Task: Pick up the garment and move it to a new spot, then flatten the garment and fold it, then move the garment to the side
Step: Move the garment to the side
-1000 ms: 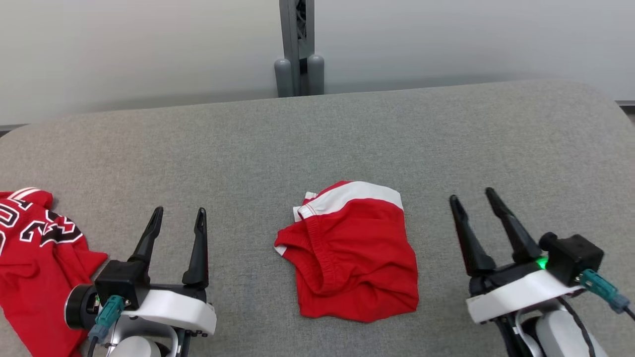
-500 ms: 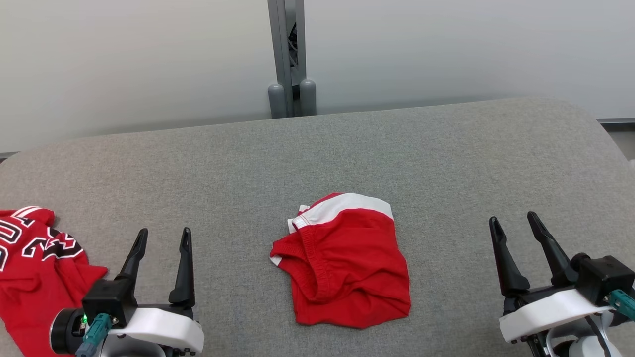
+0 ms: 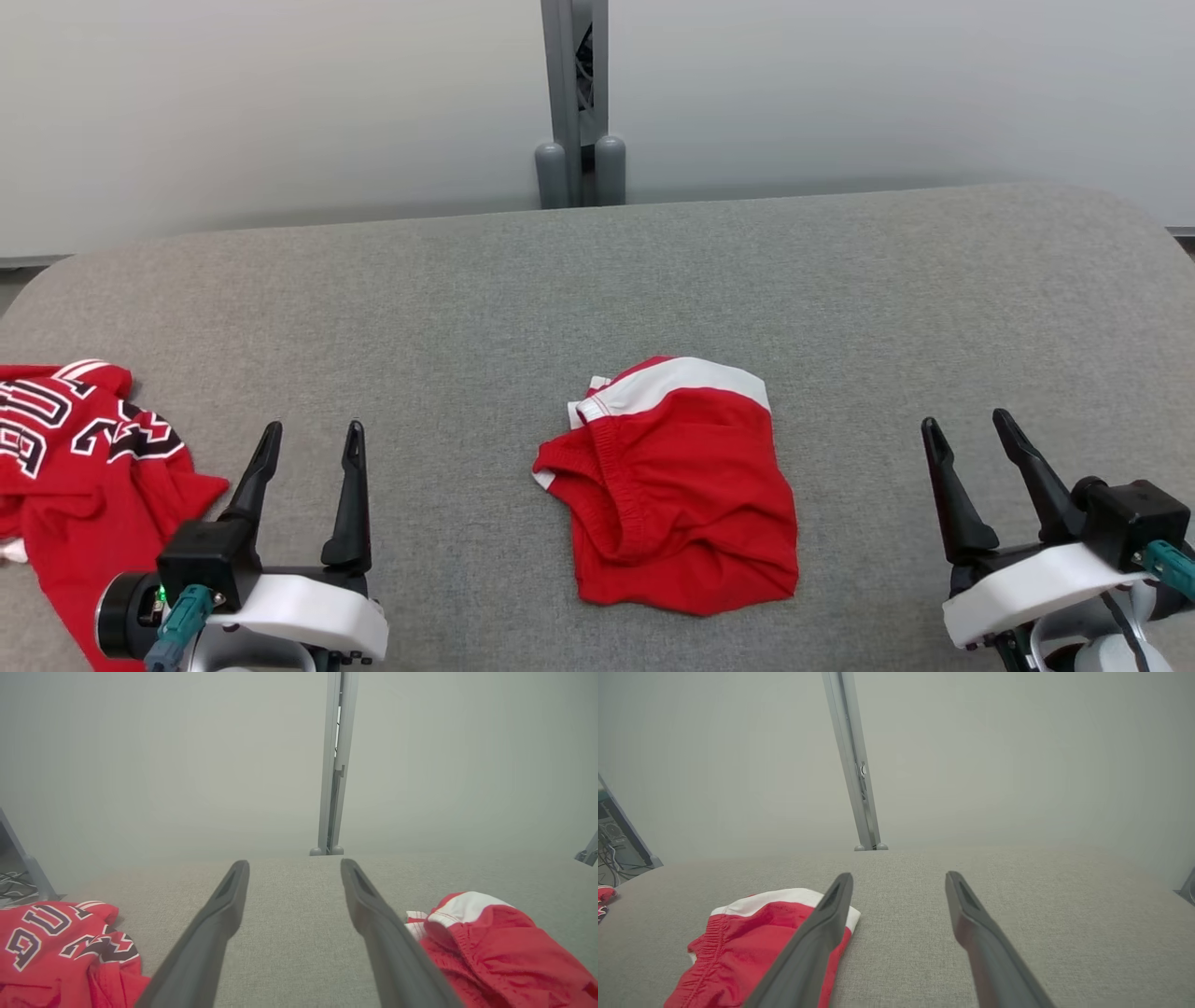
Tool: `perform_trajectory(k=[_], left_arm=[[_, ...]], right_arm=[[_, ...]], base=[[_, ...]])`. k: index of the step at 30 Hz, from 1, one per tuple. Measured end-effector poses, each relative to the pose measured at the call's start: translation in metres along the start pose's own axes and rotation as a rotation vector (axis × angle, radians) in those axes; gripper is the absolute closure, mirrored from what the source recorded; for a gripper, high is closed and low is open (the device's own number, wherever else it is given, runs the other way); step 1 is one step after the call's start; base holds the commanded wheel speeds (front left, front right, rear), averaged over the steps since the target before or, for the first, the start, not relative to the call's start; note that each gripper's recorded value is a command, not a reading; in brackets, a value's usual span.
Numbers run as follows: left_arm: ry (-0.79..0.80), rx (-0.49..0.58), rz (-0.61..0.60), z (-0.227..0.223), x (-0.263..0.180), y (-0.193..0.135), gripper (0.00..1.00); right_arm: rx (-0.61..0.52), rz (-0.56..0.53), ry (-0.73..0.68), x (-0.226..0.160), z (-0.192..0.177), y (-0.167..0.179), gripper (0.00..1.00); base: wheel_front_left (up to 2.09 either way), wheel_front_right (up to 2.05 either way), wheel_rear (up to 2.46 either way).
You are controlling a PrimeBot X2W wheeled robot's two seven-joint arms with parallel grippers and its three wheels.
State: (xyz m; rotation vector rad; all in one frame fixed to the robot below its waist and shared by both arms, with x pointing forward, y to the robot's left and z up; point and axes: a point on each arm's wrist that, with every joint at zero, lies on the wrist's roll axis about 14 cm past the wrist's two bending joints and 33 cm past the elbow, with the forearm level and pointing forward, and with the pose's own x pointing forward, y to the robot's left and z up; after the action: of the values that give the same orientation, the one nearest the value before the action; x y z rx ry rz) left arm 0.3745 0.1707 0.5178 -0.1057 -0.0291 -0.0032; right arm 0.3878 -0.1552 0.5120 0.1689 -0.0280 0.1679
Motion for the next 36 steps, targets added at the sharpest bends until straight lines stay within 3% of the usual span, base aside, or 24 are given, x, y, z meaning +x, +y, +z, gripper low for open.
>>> perform_trajectory(k=[6, 15, 23, 24, 26, 27, 36], left_arm=[[0.003, -0.011, 0.036, -0.003, -0.002, 0.008, 0.00], [-0.028, 0.001, 0.098, 0.001, 0.006, 0.033, 0.00], [-0.020, 0.005, 0.137, -0.003, 0.005, 0.047, 0.00], [-0.022, 0.005, 0.142, -0.003, 0.005, 0.048, 0.00], [-0.021, 0.007, 0.146, -0.003, 0.005, 0.050, 0.00], [-0.021, 0.009, 0.147, -0.004, 0.005, 0.051, 0.00], [-0.024, 0.030, 0.117, -0.004, 0.012, 0.046, 0.00]], right_arm=[[0.008, 0.057, 0.117, 0.012, -0.031, 0.015, 0.00], [0.053, 0.189, 0.393, 0.018, -0.116, 0.058, 0.00], [0.091, 0.248, 0.500, 0.016, -0.150, 0.083, 0.00], [0.091, 0.255, 0.507, 0.017, -0.152, 0.085, 0.55], [0.098, 0.261, 0.516, 0.019, -0.155, 0.088, 0.92], [0.098, 0.265, 0.515, 0.020, -0.155, 0.089, 1.00], [0.052, 0.270, 0.458, 0.023, -0.145, 0.080, 1.00]], base=[[0.00, 0.00, 0.00], [0.00, 0.00, 0.00], [0.00, 0.00, 0.00], [0.00, 0.00, 0.00], [0.00, 0.00, 0.00], [0.00, 0.00, 0.00], [0.00, 0.00, 0.00]])
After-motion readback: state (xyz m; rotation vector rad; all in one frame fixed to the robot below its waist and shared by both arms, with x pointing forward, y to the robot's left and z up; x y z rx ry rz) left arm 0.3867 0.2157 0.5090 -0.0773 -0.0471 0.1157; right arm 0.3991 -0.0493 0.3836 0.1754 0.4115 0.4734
